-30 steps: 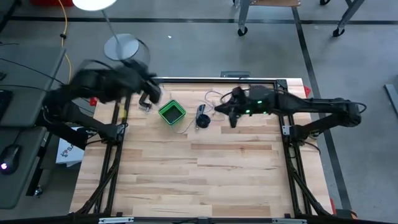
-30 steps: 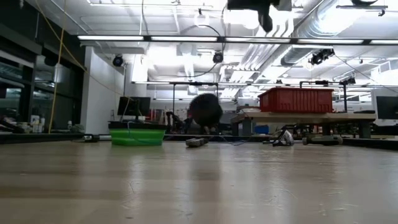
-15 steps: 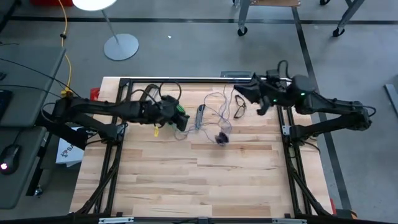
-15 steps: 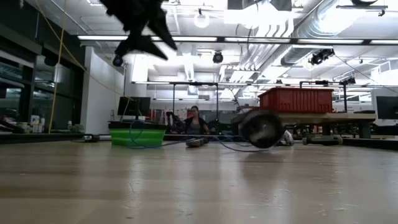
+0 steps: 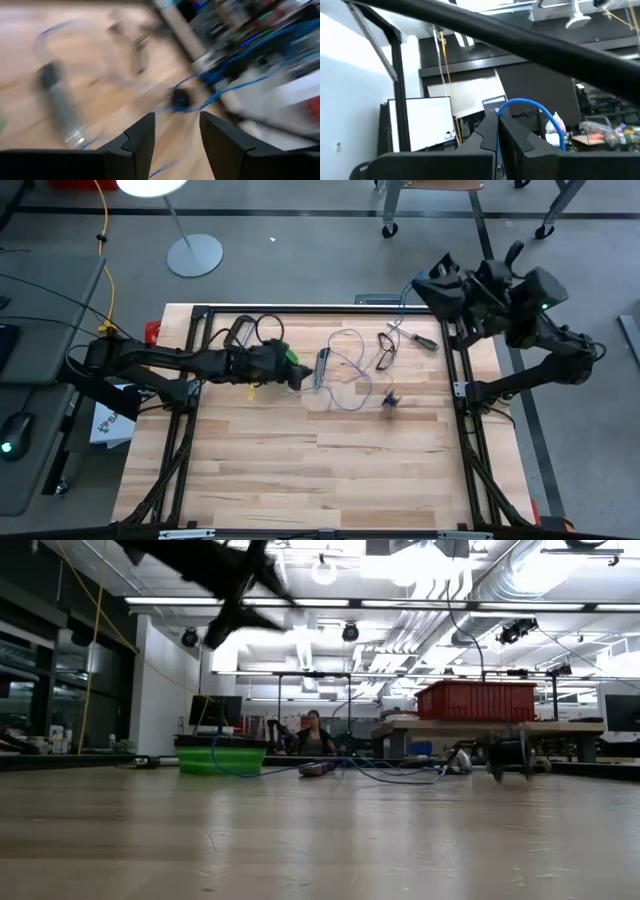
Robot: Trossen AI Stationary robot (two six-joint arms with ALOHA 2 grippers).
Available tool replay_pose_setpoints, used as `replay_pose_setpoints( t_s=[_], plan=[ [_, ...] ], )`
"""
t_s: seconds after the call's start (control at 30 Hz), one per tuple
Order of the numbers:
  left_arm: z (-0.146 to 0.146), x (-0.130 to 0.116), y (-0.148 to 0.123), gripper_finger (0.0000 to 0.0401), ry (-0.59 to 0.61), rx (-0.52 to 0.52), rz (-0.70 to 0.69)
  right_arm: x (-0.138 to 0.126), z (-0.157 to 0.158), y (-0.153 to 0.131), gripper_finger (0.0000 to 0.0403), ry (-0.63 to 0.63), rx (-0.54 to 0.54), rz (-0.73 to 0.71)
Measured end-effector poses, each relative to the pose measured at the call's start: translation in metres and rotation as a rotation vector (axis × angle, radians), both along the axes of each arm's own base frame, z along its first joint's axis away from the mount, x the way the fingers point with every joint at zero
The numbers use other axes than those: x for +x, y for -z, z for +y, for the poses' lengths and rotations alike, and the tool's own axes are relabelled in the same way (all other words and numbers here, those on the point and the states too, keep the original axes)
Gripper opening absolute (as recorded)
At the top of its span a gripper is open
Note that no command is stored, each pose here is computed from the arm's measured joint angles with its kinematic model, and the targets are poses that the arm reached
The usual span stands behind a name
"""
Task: Coil cords
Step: Uncoil the blue wire from the spool
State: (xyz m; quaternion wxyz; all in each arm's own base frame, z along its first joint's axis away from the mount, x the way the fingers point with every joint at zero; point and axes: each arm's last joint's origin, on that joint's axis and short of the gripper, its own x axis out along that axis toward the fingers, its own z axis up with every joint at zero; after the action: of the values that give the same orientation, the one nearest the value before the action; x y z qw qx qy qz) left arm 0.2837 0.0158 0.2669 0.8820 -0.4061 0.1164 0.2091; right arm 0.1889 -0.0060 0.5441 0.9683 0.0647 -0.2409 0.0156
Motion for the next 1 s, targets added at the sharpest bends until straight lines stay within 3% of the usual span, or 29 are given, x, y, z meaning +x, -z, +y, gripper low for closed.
replay_pose_setpoints(
  t_s=[0.1,0.17,0.33,0.6,0.8,1.0],
  plan=[
    [0.003,0.006,-0.019,0.015,0.045,0.018,-0.184,0.005,0.0,-0.011,0.0,0.004,-0.042,0.012],
    [0.003,0.009,-0.032,0.015,0.088,0.072,-0.22,0.01,0.0,-0.016,0.0,0.013,-0.066,0.042],
    [0.002,0.012,-0.065,0.015,0.182,0.318,-0.165,0.033,0.0,-0.017,0.0,-0.01,-0.067,0.116],
    [0.021,0.01,-0.105,0.015,0.115,0.559,-0.146,0.045,0.005,-0.051,0.0,-0.191,-0.133,-0.006],
    [0.035,0.017,-0.094,0.015,0.138,0.572,-0.087,0.046,0.006,-0.067,0.0,-0.222,-0.185,-0.029],
    [0.036,0.046,-0.052,0.015,0.249,0.517,0.055,0.052,0.006,-0.063,0.0,-0.2,-0.19,0.041]
  ],
)
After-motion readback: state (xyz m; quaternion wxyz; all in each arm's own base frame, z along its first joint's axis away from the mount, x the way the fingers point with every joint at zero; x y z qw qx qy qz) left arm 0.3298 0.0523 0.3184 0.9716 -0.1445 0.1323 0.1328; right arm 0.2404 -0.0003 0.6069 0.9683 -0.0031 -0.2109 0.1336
